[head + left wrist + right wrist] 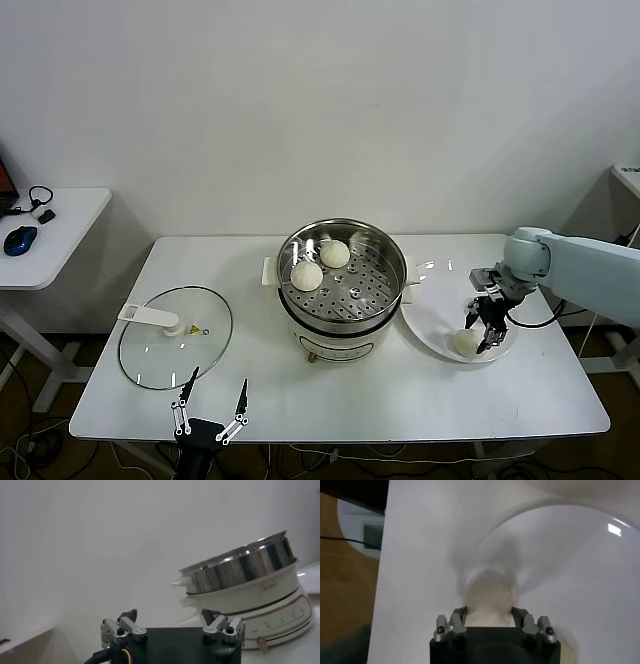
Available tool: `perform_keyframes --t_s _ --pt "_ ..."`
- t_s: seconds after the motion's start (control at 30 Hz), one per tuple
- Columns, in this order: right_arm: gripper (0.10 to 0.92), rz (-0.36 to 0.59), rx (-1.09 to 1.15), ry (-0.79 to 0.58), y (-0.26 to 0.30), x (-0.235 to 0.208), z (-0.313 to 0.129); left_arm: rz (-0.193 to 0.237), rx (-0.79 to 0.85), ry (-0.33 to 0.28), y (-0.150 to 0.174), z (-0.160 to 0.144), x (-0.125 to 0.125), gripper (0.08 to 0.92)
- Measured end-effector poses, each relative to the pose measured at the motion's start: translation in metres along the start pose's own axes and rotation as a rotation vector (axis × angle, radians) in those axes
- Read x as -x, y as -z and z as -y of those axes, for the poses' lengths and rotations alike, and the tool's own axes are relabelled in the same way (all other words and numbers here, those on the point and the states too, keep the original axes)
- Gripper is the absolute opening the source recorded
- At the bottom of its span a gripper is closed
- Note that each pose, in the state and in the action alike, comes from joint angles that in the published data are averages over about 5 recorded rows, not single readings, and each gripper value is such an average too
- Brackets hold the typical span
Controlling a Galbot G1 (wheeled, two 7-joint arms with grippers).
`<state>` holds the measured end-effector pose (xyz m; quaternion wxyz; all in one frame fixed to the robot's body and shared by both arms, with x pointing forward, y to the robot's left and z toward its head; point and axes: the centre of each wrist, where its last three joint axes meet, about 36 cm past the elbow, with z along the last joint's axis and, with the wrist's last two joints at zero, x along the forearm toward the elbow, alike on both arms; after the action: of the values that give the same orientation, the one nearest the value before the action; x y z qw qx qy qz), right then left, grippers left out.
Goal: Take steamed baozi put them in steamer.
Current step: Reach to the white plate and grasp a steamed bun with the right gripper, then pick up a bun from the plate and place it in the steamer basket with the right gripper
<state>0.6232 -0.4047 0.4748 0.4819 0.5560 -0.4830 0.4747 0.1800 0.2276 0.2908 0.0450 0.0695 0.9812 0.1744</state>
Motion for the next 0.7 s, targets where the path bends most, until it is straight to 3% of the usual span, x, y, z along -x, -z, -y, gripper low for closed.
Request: perform_keyframes --t_s 0.4,0.7 --pt "0.602 0.009 -0.017 0.002 0.001 -0.014 -0.002 0.004 0.003 0.001 0.002 -0.001 -0.001 0.823" --pt "0.602 0.011 -0.112 -0.003 0.019 -0.064 0.001 0.010 0.004 -0.001 0.003 0.000 0.000 0.823"
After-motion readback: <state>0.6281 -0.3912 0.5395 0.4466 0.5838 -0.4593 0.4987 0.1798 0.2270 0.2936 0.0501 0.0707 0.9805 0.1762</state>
